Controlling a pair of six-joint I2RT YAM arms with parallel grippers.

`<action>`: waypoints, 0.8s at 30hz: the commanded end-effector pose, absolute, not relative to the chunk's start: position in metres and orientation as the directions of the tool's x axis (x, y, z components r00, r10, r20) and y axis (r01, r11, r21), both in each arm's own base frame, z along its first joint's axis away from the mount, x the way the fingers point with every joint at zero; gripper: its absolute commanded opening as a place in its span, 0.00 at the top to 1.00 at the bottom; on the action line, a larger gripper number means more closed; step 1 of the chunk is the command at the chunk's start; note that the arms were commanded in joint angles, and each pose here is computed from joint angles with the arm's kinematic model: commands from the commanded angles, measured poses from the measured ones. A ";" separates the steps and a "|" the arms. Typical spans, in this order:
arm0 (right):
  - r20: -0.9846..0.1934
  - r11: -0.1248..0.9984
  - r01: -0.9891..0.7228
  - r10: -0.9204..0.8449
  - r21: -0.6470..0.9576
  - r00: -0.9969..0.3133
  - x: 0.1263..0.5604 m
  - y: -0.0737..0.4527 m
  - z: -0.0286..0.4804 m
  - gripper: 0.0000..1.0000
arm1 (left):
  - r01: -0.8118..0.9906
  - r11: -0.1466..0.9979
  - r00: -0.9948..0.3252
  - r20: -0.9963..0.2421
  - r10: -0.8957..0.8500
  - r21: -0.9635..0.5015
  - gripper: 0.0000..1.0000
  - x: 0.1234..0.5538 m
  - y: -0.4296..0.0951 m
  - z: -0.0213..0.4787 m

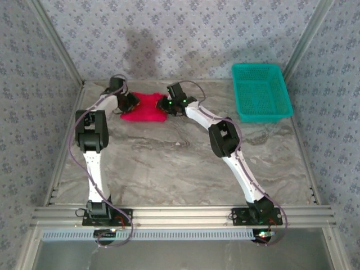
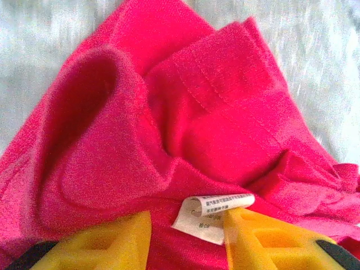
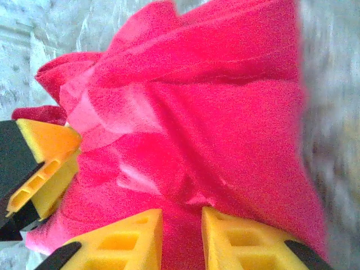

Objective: Fold the inside-out t-shirt

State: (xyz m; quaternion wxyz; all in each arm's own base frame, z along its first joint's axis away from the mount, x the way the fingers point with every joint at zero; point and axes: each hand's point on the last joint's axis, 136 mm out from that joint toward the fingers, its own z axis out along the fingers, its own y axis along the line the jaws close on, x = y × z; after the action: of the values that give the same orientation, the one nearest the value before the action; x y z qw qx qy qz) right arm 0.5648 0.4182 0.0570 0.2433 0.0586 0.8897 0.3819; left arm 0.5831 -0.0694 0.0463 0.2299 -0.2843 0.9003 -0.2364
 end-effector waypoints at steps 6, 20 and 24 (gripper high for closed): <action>-0.445 0.684 -0.141 0.292 0.716 -0.847 0.601 0.365 0.111 0.52 | -0.376 0.789 -0.736 -0.361 -0.573 -0.485 0.35 0.592 -0.028 0.088; -0.924 0.999 -0.046 -0.031 -0.014 -0.381 0.472 0.133 0.271 0.08 | -0.129 0.991 -0.377 -0.926 -0.008 0.044 0.00 0.456 -0.033 0.241; -0.921 0.988 0.094 -0.077 -0.122 -0.382 0.423 0.051 0.219 0.06 | -0.077 0.978 -0.394 -0.907 0.147 0.192 0.00 0.418 -0.029 0.191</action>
State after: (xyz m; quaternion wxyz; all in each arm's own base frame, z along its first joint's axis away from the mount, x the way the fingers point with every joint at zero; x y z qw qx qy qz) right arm 0.4332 0.1097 0.2951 0.5932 0.0030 0.8031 0.0568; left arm 0.4249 -0.0481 0.2275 0.5538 -0.0258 0.8322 0.0132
